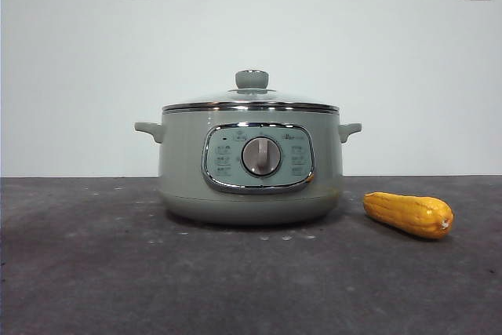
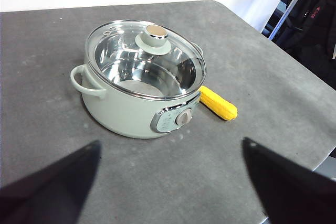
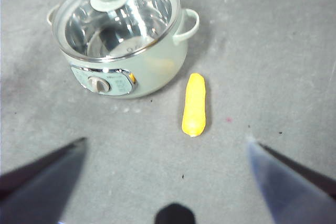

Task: Pick up the corn,open the lid,put the corn in the pot,close the lid

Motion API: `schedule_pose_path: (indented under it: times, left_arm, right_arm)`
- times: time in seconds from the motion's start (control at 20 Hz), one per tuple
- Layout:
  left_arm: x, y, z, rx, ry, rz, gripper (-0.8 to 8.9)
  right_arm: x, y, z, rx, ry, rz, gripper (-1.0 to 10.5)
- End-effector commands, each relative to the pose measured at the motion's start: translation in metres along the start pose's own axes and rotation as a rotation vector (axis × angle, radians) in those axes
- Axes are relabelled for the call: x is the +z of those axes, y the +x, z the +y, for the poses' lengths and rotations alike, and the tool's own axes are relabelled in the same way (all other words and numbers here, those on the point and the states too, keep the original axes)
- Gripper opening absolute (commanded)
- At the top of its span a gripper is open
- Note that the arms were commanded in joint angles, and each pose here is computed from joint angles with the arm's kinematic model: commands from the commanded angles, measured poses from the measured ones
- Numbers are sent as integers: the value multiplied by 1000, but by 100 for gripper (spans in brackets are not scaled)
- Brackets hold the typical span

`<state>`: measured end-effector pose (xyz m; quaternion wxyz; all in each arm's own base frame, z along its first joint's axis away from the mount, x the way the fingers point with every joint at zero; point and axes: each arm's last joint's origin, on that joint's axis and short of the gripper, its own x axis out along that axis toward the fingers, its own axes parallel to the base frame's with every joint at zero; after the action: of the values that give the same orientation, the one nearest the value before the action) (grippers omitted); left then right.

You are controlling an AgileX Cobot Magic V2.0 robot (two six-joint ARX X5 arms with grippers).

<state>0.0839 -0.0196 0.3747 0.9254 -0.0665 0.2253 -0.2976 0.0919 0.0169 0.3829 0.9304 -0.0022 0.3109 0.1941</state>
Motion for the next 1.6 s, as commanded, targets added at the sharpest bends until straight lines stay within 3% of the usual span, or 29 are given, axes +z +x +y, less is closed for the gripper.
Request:
schedule_pose_path:
  times: [0.05,0.3,0.6,0.9,1.2,1.45,1.6]
  left_arm:
    - [1,0,-1,-6,2,-9,664]
    - [1,1,0,-6,-1,-4,664]
    - [1,1,0,-7,-4,-3,664]
    - [2,3,2,-6,-9,5,664]
    - [3,8,5,-6,-22,23,664]
    - [4,11,7,-5,-31,32,664]
    - [4,11,7,-5,-32,33,664]
  right_arm:
    - [3,4,-1,6,-4,12,570]
    - [15,36,-11,38,27,101,567]
    - [33,135,-25,106,38,308,566]
    - [15,240,-33,42,8,538,565]
    - [-7,297,-31,-36,-51,622,559]
    - [-21,318,-30,-48,-47,674,342]
    - [-23,321,-31,-51,-46,684,86]
